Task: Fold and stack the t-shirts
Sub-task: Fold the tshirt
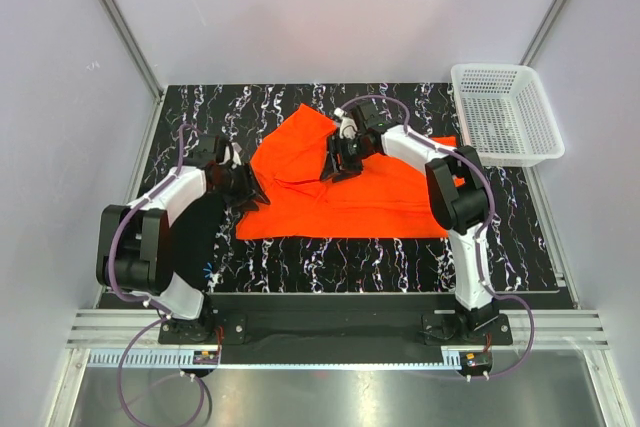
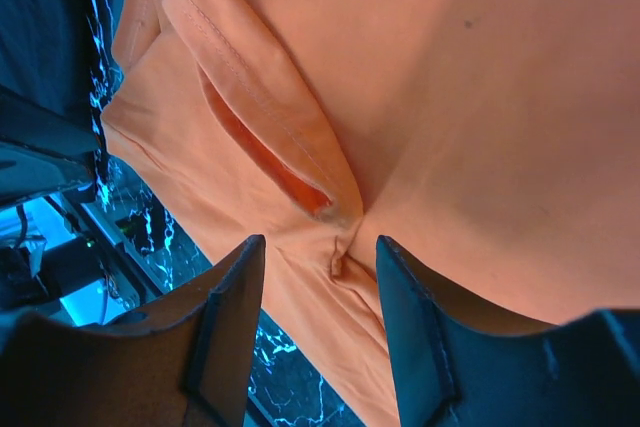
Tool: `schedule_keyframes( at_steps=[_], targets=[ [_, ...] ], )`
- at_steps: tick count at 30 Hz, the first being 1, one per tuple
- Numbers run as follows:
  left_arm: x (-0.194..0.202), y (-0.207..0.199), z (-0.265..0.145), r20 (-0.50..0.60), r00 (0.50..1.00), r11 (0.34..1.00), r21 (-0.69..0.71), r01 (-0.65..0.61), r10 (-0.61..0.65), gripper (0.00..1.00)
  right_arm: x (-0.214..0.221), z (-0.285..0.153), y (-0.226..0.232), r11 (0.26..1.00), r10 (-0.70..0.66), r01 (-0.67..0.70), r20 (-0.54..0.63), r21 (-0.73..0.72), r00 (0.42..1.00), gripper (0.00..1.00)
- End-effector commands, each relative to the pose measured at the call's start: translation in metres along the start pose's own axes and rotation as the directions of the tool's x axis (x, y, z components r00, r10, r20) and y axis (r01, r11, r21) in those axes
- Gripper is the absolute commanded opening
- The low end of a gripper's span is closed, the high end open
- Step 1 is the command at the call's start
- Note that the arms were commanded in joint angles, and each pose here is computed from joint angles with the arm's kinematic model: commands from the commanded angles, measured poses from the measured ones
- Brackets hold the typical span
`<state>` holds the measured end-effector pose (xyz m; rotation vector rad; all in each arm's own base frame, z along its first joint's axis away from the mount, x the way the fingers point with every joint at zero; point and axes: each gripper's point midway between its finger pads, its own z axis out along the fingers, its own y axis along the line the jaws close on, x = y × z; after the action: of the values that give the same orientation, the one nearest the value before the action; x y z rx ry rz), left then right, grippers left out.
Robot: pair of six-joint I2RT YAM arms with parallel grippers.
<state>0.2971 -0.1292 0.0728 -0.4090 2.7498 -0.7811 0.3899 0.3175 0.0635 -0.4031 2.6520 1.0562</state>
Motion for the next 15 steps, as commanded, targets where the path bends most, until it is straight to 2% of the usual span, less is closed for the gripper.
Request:
schedule_keyframes(
  at_steps=[1, 10, 13, 15],
  targets=[
    [-0.002, -0.004, 0.002, 0.002, 1.0, 0.998, 0.053, 0.013, -0.013, 0.45, -0.008, 0.009, 0.02, 0.995, -0.078, 0.078, 0.004, -0.06, 0.997, 0.55],
    [0.004, 0.008, 0.006, -0.01, 0.999, 0.998, 0.046, 0.036, -0.035, 0.45, -0.004, 0.023, 0.01, 0.998, -0.065, 0.065, -0.025, -0.008, 0.998, 0.49],
    [0.006, 0.012, 0.008, -0.017, 0.999, 0.998, 0.041, 0.05, -0.049, 0.45, -0.009, 0.025, 0.009, 0.999, -0.054, 0.054, -0.021, 0.007, 0.998, 0.4],
    [0.006, 0.014, 0.009, -0.015, 0.999, 0.998, 0.037, 0.052, -0.051, 0.45, -0.013, 0.025, 0.008, 0.999, -0.046, 0.046, -0.01, 0.026, 0.999, 0.29]
  ],
)
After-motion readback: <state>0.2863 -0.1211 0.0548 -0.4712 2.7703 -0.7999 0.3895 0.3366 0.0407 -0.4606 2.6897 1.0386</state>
